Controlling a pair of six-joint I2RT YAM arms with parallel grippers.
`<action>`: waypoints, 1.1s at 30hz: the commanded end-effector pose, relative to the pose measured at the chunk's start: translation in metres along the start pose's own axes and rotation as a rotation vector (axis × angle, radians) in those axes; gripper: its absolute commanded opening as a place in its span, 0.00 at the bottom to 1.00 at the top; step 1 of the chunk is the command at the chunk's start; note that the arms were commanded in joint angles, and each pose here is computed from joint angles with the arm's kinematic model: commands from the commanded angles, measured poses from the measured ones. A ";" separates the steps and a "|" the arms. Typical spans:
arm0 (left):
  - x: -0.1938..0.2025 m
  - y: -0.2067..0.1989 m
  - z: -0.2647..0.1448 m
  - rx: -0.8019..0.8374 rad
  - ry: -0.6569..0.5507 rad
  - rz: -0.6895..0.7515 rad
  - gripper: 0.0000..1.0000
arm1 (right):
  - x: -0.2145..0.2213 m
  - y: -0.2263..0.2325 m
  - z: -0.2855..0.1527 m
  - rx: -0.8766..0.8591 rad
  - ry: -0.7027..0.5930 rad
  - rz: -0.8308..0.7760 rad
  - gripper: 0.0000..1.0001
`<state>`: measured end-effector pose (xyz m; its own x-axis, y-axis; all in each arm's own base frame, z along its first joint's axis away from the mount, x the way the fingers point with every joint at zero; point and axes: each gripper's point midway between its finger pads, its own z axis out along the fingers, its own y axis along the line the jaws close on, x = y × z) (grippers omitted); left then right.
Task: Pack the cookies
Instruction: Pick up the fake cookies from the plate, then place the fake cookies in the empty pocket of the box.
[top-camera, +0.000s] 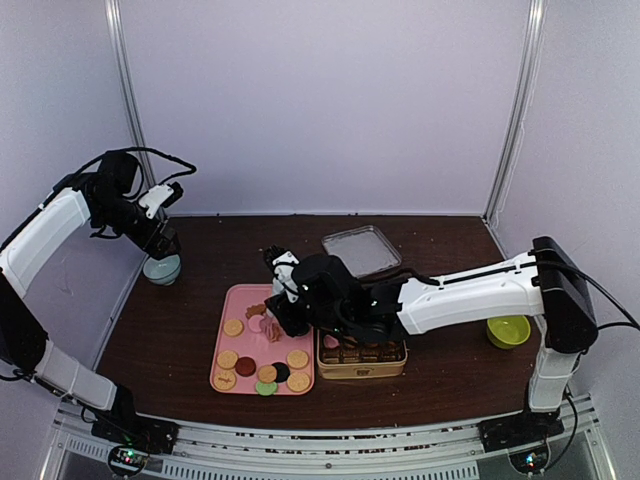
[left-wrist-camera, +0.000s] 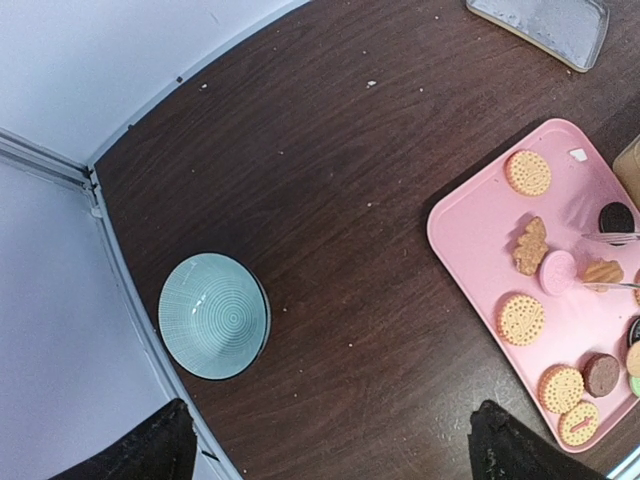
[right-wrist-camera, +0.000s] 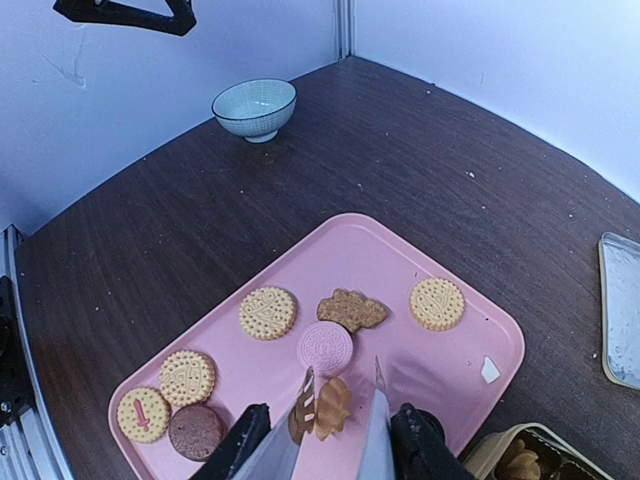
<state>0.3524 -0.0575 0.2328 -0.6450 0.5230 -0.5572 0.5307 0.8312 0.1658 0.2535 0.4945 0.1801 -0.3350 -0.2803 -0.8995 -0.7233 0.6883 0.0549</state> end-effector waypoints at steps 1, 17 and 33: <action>-0.005 0.002 0.000 0.001 -0.028 0.000 0.98 | 0.001 0.001 -0.002 0.004 -0.004 0.030 0.39; -0.006 0.000 0.000 0.013 -0.028 0.000 0.98 | -0.062 -0.010 -0.062 -0.013 -0.141 0.091 0.08; -0.006 -0.003 0.004 0.036 -0.025 0.001 0.98 | -0.010 -0.055 -0.154 0.045 -0.031 0.096 0.06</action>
<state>0.3516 -0.0618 0.2324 -0.6404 0.5208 -0.5645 0.5436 0.8266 0.1458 0.2094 0.3757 0.2613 -0.3522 -0.1790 -0.9186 -0.6906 0.7121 0.1260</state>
